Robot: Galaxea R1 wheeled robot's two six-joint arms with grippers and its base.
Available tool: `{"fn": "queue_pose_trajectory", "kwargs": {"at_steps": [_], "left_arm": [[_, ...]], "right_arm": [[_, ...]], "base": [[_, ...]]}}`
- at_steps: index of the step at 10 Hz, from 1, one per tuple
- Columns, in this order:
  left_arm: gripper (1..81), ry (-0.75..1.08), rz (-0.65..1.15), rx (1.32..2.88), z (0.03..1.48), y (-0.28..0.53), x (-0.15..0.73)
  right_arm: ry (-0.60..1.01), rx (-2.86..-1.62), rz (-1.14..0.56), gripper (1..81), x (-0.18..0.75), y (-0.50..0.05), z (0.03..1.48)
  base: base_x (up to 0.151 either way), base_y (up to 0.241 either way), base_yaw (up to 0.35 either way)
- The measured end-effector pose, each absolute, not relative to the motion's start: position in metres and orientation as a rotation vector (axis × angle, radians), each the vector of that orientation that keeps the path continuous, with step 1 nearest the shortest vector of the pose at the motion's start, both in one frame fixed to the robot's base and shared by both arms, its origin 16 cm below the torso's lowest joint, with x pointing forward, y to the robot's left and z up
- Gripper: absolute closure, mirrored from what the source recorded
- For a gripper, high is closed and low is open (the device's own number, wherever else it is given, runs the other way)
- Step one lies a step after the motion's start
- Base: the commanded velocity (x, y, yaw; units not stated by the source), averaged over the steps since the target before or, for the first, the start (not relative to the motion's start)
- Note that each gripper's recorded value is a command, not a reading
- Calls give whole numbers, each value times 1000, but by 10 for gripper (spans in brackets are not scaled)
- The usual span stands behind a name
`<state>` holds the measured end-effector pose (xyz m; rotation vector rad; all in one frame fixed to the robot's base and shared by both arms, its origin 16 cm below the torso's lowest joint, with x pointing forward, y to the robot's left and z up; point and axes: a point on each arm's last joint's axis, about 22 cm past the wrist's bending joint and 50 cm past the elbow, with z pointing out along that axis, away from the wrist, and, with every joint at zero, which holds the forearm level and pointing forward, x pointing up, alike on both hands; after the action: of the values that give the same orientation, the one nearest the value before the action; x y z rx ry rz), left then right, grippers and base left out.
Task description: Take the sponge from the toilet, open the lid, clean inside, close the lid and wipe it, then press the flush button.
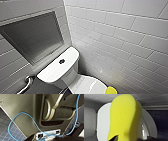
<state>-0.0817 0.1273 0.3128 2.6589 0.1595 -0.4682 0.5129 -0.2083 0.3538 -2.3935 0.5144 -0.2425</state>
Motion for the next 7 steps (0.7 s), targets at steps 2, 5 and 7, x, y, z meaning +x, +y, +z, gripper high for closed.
{"fn": "queue_pose_trajectory", "kwargs": {"at_steps": [2, 5, 7], "left_arm": [[10, 160, -467, 2659, 312, 127, -80], [10, 159, -464, 2659, 311, 127, -79], [10, 154, -448, 2662, 297, 127, -72]], "right_arm": [[509, -2387, -251, 10, 519, -206, 357], [508, -2379, -263, 10, 523, -203, 358], [498, -2370, -280, 10, 532, -198, 353]], "base": [[0, 0, 0], [0, 0, 0], [0, 0, 0]]}}
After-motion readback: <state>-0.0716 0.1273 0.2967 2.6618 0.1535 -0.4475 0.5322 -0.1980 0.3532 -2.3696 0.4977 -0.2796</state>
